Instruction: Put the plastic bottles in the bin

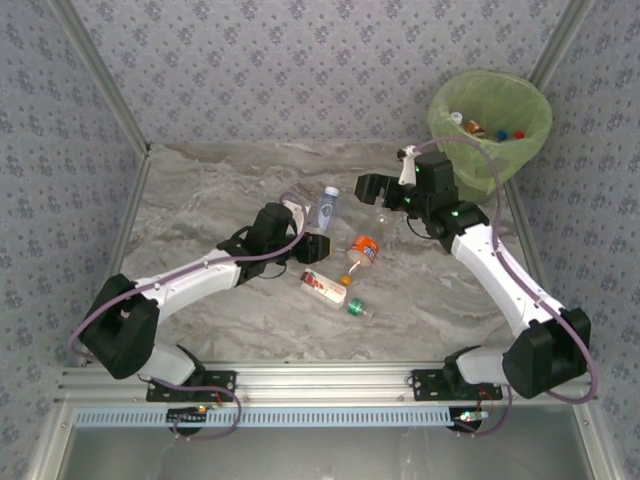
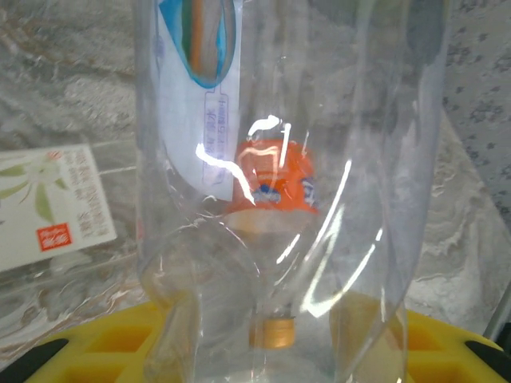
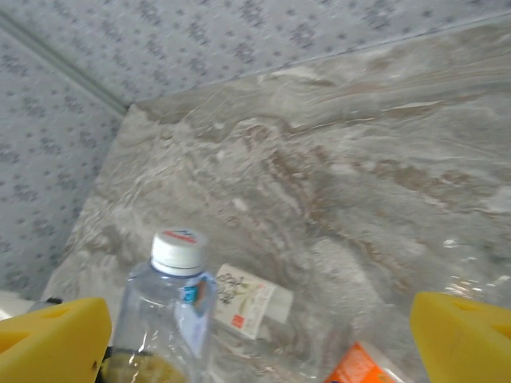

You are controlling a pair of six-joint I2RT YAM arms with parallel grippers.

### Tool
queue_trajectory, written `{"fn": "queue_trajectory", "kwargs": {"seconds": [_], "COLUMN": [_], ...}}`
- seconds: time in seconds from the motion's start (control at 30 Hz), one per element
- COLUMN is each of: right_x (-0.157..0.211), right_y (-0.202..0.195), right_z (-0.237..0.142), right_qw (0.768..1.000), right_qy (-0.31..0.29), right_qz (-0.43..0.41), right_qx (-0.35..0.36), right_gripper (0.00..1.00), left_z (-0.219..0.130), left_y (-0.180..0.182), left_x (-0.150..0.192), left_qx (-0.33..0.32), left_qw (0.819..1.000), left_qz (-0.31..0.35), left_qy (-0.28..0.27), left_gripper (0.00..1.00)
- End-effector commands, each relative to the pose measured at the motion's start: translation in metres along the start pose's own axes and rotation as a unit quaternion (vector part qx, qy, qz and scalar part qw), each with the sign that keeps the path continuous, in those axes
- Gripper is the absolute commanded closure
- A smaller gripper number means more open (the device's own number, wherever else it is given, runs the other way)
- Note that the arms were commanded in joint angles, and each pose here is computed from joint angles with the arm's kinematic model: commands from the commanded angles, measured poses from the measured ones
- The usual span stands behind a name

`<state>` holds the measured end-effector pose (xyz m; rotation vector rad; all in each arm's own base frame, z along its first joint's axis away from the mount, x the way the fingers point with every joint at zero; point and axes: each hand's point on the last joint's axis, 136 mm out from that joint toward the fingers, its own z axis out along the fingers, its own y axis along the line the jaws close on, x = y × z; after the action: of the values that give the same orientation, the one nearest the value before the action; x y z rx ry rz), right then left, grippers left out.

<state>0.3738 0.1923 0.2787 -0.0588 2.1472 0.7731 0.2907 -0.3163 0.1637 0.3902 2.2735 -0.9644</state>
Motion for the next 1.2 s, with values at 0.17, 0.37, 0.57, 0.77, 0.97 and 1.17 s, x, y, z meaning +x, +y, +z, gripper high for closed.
{"fn": "queue_trajectory", "kwargs": {"seconds": [0.17,0.37,0.57,0.77,0.97,1.17], "right_x": [0.017,0.031,0.036,0.034,0.025,0.019], "right_y": [0.039,0.061,0.060,0.057,0.056,0.055], "right_z": [0.018,0.032,0.042,0.045,0.043,0.038], "right_qw": [0.994,0.983,0.981,0.985,0.988,0.990], "right_qy": [0.067,0.110,0.121,0.103,0.070,0.048], "right_qz": [0.030,0.027,0.044,0.041,0.043,0.037], "right_qx": [-0.086,-0.143,-0.145,-0.134,-0.130,-0.126], "right_gripper": [0.02,0.03,0.10,0.27,0.43,0.49], "left_z": [-0.006,-0.004,-0.006,-0.002,-0.002,-0.003], "left_y": [-0.039,-0.049,-0.060,-0.062,-0.064,-0.063], "left_x": [-0.032,-0.033,-0.034,-0.034,-0.035,-0.037], "left_qx": [0.070,0.096,0.121,0.130,0.134,0.135], "left_qw": [0.994,0.992,0.988,0.987,0.986,0.985], "left_qz": [0.048,0.062,0.076,0.077,0.078,0.073], "left_qy": [-0.063,-0.060,-0.062,-0.061,-0.062,-0.073], "left_gripper": [0.61,0.61,0.61,0.61,0.59,0.53]}}
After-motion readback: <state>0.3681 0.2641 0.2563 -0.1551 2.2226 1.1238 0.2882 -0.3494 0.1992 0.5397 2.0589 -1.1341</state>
